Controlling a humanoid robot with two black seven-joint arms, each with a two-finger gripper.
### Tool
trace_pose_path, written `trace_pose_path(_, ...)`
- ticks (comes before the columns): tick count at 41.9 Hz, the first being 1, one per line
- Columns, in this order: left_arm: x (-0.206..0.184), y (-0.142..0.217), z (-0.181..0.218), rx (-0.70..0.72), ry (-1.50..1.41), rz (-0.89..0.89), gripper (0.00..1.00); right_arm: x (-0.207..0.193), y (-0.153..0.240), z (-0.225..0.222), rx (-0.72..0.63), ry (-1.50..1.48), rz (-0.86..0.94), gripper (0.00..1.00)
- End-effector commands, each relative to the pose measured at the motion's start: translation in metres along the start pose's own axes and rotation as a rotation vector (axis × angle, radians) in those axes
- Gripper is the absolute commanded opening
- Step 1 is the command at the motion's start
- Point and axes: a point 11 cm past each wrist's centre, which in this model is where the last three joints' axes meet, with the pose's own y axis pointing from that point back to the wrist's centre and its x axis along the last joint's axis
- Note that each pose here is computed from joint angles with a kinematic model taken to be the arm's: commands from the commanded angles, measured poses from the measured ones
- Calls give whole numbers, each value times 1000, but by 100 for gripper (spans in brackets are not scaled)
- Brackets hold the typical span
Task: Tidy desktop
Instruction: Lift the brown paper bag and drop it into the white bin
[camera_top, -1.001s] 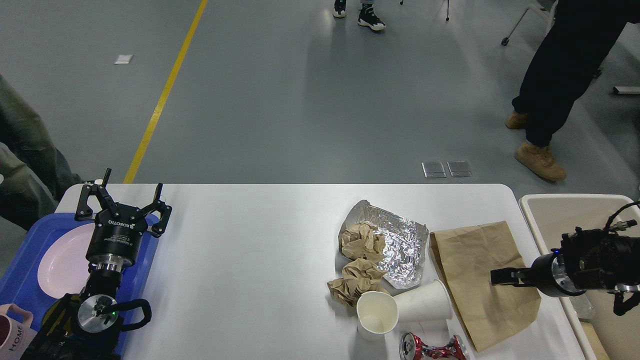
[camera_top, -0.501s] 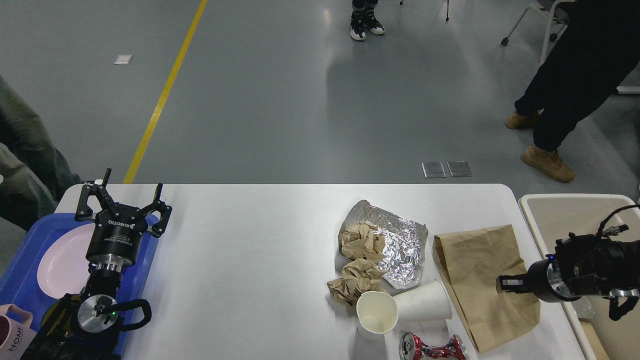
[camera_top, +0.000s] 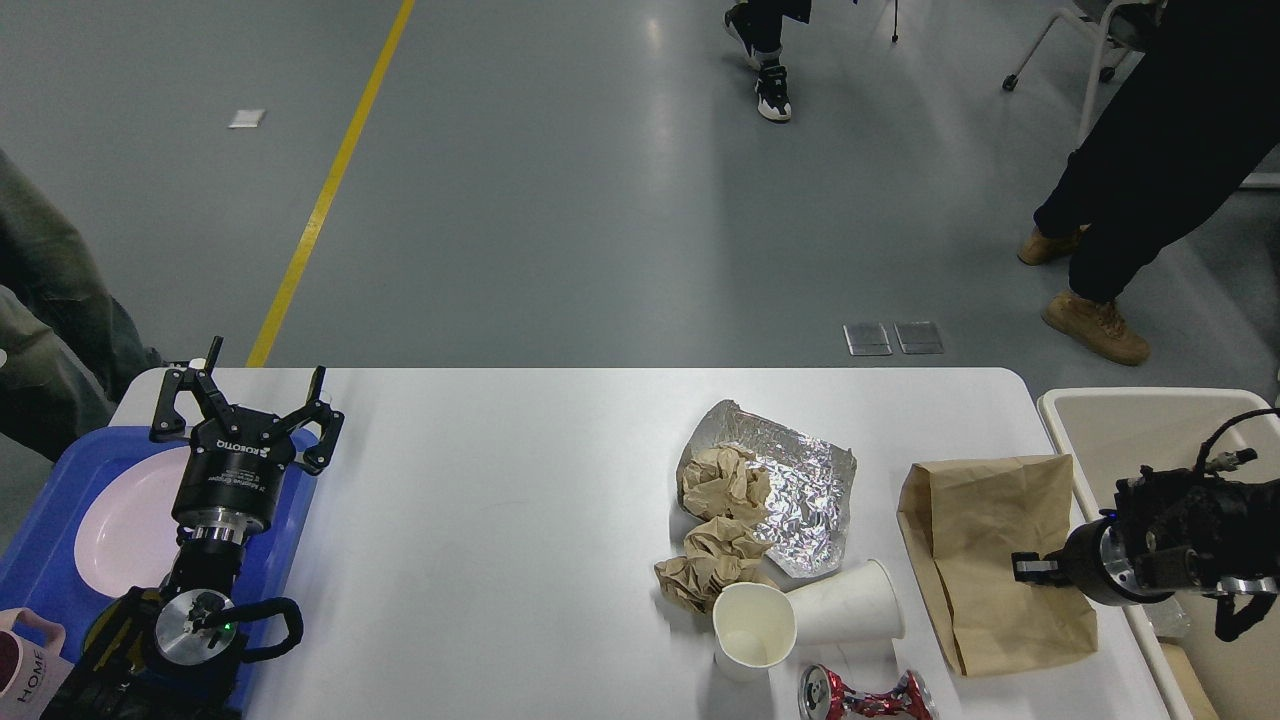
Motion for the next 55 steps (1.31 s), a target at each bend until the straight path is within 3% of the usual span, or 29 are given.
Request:
trace_pose_path(1, 0, 0, 0, 0, -1, -1, 97, -2, 2, 1, 0, -13, -6, 0)
trace_pose_path(8, 0, 0, 0, 0, 0, 0, 97, 9, 16, 14, -33, -75, 9, 0)
trace_pose_path(13, 0, 0, 0, 1, -1, 1, 97, 43, 54, 22, -65, -239, -25, 0)
trace_pose_path(21, 0, 0, 0, 0, 0, 1, 97, 67, 115, 23, 5, -364, -66, 0)
trace_pose_path(39, 0, 0, 0, 0, 0, 0, 97, 94, 263, -51, 15, -325, -81, 0)
trace_pose_path(50, 0, 0, 0, 0, 0, 1, 97, 93, 273, -62, 21, -315, -69, 0)
trace_pose_path(55, 0, 0, 0, 0, 0, 1, 97, 94, 271, -32, -12, -388, -28, 0)
